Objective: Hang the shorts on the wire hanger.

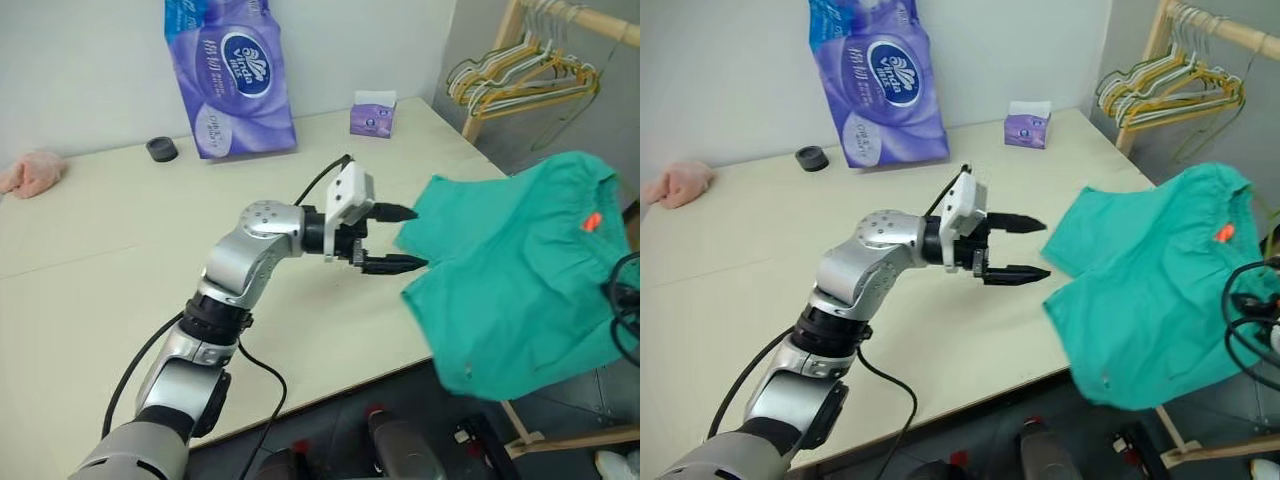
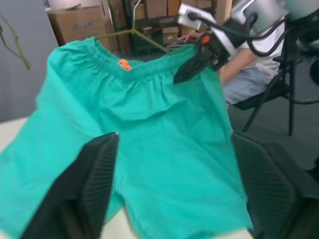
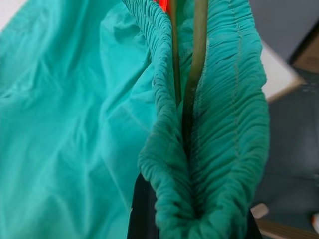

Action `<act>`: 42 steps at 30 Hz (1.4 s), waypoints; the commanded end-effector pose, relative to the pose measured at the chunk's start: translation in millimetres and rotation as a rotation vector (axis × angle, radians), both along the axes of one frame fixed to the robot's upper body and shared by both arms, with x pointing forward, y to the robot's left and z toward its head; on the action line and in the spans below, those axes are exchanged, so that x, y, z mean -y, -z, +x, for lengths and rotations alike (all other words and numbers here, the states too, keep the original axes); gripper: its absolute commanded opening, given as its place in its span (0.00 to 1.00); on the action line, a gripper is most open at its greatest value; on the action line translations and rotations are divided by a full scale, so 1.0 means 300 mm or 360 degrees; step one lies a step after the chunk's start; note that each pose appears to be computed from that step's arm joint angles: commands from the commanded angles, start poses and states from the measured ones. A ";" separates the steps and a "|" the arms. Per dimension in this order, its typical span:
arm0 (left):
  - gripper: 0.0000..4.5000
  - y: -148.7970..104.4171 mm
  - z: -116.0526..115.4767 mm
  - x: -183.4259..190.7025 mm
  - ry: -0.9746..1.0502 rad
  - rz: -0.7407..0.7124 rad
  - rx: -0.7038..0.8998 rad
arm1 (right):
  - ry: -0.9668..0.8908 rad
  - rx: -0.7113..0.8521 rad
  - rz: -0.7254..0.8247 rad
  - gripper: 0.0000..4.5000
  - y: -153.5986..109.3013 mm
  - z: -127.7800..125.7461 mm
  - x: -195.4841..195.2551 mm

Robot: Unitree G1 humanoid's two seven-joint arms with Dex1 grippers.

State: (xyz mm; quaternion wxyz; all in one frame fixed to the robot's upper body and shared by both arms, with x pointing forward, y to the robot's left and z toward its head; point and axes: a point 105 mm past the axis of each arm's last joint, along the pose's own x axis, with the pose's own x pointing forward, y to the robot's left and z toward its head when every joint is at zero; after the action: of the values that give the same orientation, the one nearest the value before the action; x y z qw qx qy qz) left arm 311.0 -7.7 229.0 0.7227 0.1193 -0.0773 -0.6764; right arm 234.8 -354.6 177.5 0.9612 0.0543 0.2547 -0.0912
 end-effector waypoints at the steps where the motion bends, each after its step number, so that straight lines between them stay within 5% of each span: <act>1: 0.99 -0.114 0.017 0.045 -0.0081 -0.0147 0.0102 | 0.0174 0.0099 -0.0078 0.00 -0.122 -0.004 0.091; 12: 0.99 -0.196 0.016 0.133 -0.0079 -0.0198 0.0173 | 0.0453 0.0215 -0.0041 0.00 -0.312 0.066 0.240; 24: 0.99 -0.245 -0.016 0.186 0.0071 -0.0219 0.0181 | 0.0604 0.0025 0.0119 0.00 -0.297 0.093 0.331; 40: 0.99 -0.302 -0.062 0.241 0.0338 -0.0193 0.0113 | 0.0553 0.0199 0.0201 0.00 -0.377 0.122 0.268; 42: 1.00 -0.299 -0.064 0.248 0.0348 -0.0187 0.0118 | 0.0547 0.0226 0.0221 0.13 -0.383 0.125 0.263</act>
State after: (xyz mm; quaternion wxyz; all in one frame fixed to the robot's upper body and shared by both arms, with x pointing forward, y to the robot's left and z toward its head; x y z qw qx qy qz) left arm 300.5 -78.9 302.5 0.6620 0.0842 -0.1251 -0.7342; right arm 277.5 -430.7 265.1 0.9285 0.1746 0.2352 -0.2284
